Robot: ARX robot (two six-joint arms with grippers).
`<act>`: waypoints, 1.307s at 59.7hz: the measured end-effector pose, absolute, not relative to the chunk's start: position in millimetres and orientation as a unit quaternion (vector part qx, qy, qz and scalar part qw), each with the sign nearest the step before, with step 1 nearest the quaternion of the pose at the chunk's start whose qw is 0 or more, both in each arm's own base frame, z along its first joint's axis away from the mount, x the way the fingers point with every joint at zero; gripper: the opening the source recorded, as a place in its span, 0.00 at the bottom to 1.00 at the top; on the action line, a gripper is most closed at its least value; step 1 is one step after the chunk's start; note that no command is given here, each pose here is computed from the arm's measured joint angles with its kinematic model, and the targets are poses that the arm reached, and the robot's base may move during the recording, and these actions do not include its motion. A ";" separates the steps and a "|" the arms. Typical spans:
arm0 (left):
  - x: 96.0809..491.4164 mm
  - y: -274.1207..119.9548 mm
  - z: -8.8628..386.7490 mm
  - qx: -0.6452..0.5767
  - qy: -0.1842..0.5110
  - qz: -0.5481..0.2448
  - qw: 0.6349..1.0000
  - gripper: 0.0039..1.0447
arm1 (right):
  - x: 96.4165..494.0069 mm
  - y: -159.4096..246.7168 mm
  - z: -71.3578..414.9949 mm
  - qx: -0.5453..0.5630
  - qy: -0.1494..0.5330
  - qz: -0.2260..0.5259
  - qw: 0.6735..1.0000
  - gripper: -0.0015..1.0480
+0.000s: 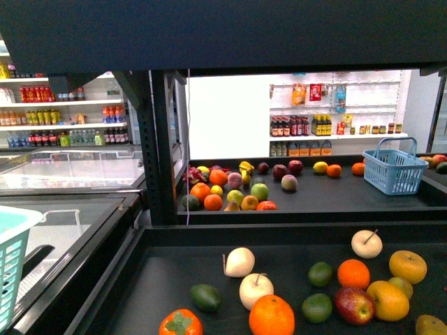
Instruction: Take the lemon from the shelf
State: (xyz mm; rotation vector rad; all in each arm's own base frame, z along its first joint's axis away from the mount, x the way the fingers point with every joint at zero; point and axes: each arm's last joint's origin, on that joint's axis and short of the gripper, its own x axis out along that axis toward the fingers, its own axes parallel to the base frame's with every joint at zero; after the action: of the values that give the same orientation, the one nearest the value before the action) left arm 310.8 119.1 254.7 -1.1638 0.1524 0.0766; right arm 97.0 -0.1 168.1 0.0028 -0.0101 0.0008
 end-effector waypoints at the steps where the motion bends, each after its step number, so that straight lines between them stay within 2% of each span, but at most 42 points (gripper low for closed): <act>1: 309.1 116.4 255.2 -0.544 0.075 0.028 0.835 0.11 | 97.0 -0.1 168.1 0.001 -0.005 0.000 1.000 0.93; 7: 300.9 99.0 260.3 -0.516 0.098 -0.038 0.850 0.09 | 97.0 -0.1 168.1 0.001 -0.005 0.001 1.000 0.93; 24: 283.0 48.7 269.9 -0.440 0.128 -0.212 0.863 0.07 | 97.0 -0.1 168.1 0.001 -0.005 0.001 1.000 0.93; 43: 286.3 -27.7 266.6 -0.410 0.149 -0.338 0.834 0.07 | 97.0 -0.1 168.1 0.001 -0.005 0.000 1.000 0.93; 60: 304.9 -85.9 249.0 -0.404 0.196 -0.385 0.806 0.06 | 97.0 -0.1 168.1 0.001 -0.005 0.001 1.000 0.93; 78: 323.0 -122.1 252.7 -0.396 0.195 -0.417 0.795 0.06 | 97.0 -0.1 168.1 0.001 -0.005 0.001 1.000 0.93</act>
State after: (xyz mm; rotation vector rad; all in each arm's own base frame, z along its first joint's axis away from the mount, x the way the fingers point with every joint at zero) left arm 323.0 -122.1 252.7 -0.8507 0.4192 -0.8952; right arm 97.0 -0.1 168.1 0.0028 -0.0101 0.0012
